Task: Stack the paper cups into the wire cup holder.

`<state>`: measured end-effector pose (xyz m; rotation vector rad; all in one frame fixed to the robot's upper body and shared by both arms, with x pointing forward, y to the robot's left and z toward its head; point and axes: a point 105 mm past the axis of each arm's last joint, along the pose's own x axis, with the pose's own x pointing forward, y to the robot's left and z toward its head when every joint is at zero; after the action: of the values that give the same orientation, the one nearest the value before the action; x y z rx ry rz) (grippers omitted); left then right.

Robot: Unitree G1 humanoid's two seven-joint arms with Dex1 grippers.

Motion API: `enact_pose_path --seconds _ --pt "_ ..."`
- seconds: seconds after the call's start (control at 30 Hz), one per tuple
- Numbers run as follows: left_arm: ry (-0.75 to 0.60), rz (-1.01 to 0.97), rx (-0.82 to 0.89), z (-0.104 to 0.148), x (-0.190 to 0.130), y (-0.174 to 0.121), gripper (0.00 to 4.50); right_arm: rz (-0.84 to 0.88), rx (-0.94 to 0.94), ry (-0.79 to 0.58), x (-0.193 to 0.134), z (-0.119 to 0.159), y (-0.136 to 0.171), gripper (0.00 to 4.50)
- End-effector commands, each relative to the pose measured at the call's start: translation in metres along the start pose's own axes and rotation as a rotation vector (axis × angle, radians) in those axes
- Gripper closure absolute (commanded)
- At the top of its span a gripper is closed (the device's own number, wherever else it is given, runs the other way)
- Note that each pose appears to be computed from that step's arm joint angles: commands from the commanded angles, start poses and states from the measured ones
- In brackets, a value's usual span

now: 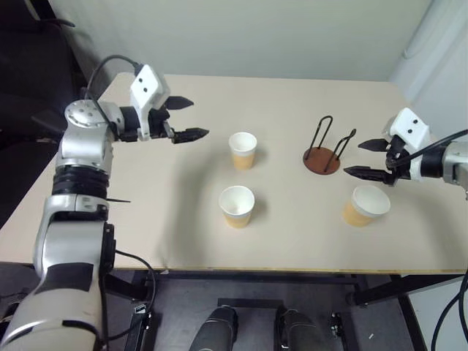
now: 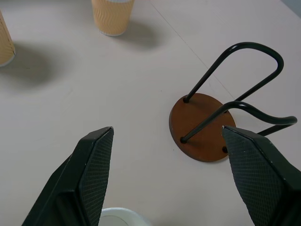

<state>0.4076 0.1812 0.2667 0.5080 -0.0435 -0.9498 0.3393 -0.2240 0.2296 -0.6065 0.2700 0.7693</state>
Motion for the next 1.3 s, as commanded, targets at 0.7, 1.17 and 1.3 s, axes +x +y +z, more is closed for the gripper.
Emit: enact_pose_path --seconds 0.7,1.17,1.3 --pt "-0.077 -0.233 0.088 0.037 0.020 -0.023 0.02 -0.171 0.122 -0.075 -0.014 0.004 -0.019 0.78" --pt "-0.056 -0.159 0.099 0.028 0.002 -0.012 0.02 -0.085 0.249 -0.050 0.030 0.006 -0.001 0.78" --pt "-0.058 -0.144 0.102 0.029 -0.002 -0.010 0.02 -0.120 0.253 -0.041 0.047 0.002 -0.002 0.78"
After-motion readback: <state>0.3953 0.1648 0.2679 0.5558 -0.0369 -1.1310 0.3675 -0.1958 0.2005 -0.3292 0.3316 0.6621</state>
